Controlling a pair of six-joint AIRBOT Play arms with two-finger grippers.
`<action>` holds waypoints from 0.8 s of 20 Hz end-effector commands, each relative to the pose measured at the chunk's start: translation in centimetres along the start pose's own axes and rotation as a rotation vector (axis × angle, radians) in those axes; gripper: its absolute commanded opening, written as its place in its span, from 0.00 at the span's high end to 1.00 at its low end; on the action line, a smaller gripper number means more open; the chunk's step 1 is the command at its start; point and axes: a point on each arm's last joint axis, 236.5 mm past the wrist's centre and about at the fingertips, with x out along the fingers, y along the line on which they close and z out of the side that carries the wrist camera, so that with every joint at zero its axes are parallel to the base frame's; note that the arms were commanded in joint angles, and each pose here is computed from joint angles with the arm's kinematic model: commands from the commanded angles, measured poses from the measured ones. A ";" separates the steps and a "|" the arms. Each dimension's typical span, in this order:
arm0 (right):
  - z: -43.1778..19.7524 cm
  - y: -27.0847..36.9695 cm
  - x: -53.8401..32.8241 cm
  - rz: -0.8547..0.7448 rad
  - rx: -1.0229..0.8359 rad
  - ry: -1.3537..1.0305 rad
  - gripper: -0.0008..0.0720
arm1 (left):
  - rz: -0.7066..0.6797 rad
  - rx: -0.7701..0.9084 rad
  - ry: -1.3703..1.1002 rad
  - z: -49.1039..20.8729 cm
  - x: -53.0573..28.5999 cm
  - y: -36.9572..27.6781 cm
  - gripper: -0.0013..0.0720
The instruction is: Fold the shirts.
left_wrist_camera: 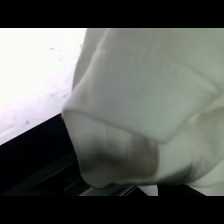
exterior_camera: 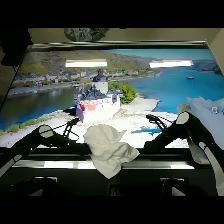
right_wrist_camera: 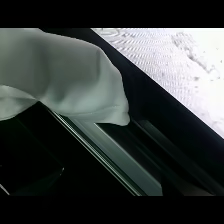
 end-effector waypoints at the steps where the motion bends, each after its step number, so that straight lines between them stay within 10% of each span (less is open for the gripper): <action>1: -0.1 0.7 0.9 0.012 -0.047 0.014 0.02 | -0.001 -0.006 -0.126 2.6 0.8 -0.6 0.35; 4: 1.0 1.9 2.6 -0.038 -0.171 0.025 0.01 | -0.007 -0.004 -0.120 2.4 1.0 -1.0 0.94; 13: 2.5 3.7 8.3 -0.032 -0.156 0.083 0.07 | -0.023 0.019 -0.129 2.2 0.1 -1.9 0.94; 16: 3.1 3.7 8.3 -0.054 -0.175 0.068 0.92 | -0.026 0.052 -0.152 3.0 -0.6 -2.5 0.94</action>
